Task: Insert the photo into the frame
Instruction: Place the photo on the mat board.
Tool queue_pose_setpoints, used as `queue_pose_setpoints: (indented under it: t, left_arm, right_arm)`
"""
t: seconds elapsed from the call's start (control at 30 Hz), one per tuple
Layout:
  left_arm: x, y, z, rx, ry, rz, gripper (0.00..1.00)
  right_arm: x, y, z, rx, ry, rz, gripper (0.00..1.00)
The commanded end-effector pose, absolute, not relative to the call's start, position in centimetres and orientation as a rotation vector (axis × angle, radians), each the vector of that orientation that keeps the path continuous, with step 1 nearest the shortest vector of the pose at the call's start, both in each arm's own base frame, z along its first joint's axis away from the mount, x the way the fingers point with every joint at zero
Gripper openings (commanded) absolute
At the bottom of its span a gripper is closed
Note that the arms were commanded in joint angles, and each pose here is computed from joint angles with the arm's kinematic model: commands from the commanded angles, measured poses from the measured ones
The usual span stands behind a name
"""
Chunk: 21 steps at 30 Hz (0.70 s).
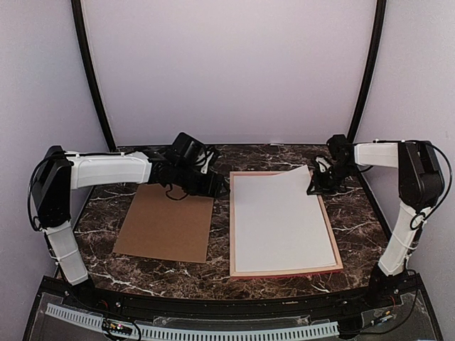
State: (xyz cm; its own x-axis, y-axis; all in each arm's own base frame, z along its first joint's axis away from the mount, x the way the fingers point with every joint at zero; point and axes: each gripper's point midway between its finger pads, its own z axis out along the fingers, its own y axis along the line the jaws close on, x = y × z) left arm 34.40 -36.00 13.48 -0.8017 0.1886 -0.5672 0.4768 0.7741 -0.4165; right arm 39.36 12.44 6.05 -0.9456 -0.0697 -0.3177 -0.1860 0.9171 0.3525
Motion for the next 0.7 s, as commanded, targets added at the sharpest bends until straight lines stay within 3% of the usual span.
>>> queue_pose_setpoints:
  t: [0.0, 0.4, 0.67]
  left_arm:
    - [34.3, -34.3, 15.1, 0.495, 2.437, -0.707, 0.71]
    - [35.3, -29.9, 15.4, 0.425, 2.445, -0.543, 0.8]
    - [36.3, -25.3, 16.0, 0.316, 2.452, -0.493, 0.91]
  right_arm:
    - [41.0, 11.2, 6.3, -0.138, 2.759, 0.455, 0.29]
    - [41.9, 8.6, 9.7, -0.048, 2.674, 0.238, 0.49]
    - [41.0, 11.2, 11.8, -0.109, 2.613, 0.214, 0.61]
